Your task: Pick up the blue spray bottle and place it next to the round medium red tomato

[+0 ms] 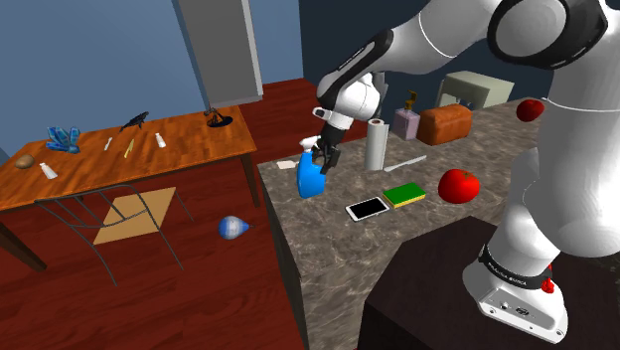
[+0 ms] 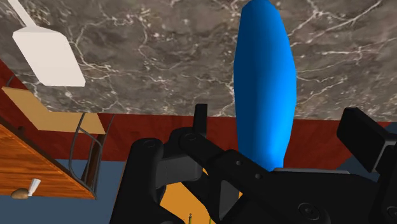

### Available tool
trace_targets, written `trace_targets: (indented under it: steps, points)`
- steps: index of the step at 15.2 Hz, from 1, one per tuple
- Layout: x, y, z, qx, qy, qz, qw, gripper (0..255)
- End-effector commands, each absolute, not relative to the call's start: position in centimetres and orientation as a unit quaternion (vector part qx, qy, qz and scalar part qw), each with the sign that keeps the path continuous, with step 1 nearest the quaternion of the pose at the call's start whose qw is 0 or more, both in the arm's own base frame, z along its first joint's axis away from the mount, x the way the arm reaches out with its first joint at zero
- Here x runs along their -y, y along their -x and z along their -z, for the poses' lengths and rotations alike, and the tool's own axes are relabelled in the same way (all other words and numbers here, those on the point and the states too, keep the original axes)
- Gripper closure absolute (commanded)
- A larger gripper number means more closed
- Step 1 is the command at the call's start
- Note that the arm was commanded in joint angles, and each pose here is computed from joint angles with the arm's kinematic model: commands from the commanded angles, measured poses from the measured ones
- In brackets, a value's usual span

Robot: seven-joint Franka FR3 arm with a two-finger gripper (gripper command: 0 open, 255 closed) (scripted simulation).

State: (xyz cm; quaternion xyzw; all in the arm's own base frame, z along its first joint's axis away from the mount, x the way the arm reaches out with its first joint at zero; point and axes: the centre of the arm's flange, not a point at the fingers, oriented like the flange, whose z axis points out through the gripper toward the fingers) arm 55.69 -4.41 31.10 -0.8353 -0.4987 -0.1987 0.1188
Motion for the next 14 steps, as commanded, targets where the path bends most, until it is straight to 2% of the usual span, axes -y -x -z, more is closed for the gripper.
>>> trace_targets:
  steps: [1, 9, 10, 14]
  points:
    - [4.02, -55.84, -30.23, 0.499, 0.835, 0.199, 0.119, 0]
    - [3.9, -55.91, -29.96, 0.499, 0.835, 0.199, 0.119, 0]
    - [3.9, -55.91, -29.96, 0.499, 0.835, 0.199, 0.119, 255]
    - [3.9, -55.91, -29.96, 0.499, 0.835, 0.199, 0.119, 255]
